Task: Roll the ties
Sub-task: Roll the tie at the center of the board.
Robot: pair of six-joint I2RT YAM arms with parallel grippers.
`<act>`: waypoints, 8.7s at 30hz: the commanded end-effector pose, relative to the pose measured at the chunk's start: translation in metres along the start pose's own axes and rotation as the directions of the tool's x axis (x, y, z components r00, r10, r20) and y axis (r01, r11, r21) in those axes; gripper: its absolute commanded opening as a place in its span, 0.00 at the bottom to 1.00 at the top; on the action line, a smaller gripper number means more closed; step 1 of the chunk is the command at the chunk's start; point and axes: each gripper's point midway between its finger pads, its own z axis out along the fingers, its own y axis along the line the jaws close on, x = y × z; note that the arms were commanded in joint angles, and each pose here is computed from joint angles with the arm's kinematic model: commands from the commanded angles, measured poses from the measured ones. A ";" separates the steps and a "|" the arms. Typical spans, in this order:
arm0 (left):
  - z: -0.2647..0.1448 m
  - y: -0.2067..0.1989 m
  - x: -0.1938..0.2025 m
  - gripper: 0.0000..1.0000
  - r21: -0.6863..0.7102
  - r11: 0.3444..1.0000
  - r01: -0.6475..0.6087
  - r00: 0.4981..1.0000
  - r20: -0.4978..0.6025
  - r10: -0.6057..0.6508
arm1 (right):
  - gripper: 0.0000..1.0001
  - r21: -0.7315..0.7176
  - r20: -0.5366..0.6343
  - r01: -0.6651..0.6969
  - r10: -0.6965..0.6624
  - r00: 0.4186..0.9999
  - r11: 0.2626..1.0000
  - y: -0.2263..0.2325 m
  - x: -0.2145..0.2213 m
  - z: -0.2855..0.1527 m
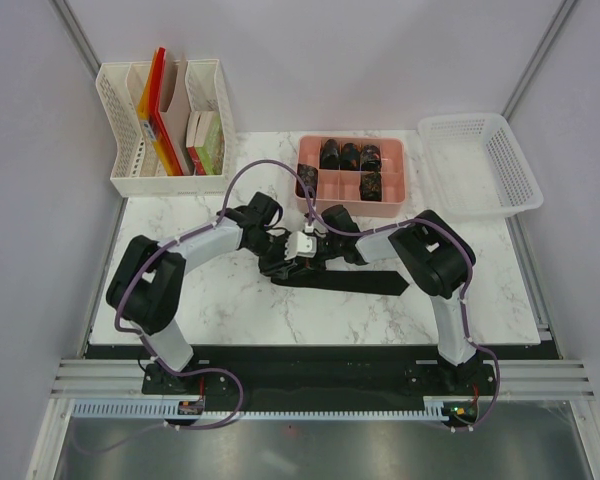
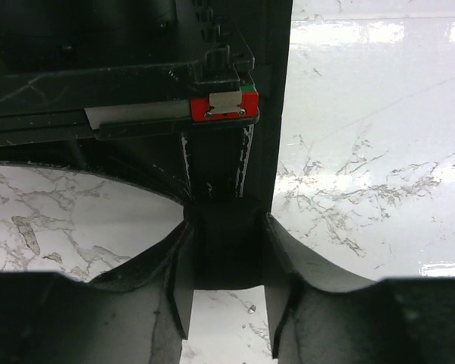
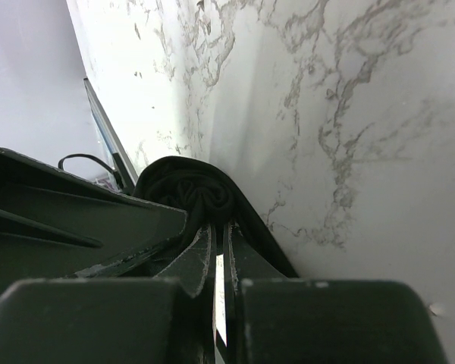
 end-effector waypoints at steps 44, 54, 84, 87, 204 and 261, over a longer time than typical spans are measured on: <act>-0.024 -0.008 0.009 0.41 0.020 0.999 0.029 0.999 0.042 -0.030 | 0.00 0.061 -0.011 0.050 -0.049 0.999 0.997 -0.022 0.003 0.006; 0.002 -0.001 -0.010 0.48 0.035 0.999 0.020 0.998 0.055 -0.022 | 0.00 0.052 -0.009 0.045 -0.045 0.999 0.998 -0.018 0.002 0.006; 0.029 -0.026 0.063 0.13 0.088 0.992 0.093 0.973 -0.220 -0.071 | 0.26 -0.025 0.048 0.100 -0.099 0.994 0.995 0.037 -0.022 -0.039; 0.029 -0.026 0.065 0.12 0.087 0.992 0.094 0.970 -0.232 -0.071 | 0.29 -0.022 0.045 0.087 -0.086 0.995 0.996 0.037 -0.023 -0.044; 0.040 -0.017 -0.002 0.30 -0.090 0.995 0.031 0.994 -0.097 -0.040 | 0.00 0.241 -0.020 -0.126 0.135 0.991 0.962 -0.026 0.041 -0.078; -0.004 -0.017 -0.032 0.59 -0.036 0.999 0.035 0.999 0.014 -0.035 | 0.00 0.388 0.033 -0.089 0.083 0.996 0.917 -0.098 0.015 -0.051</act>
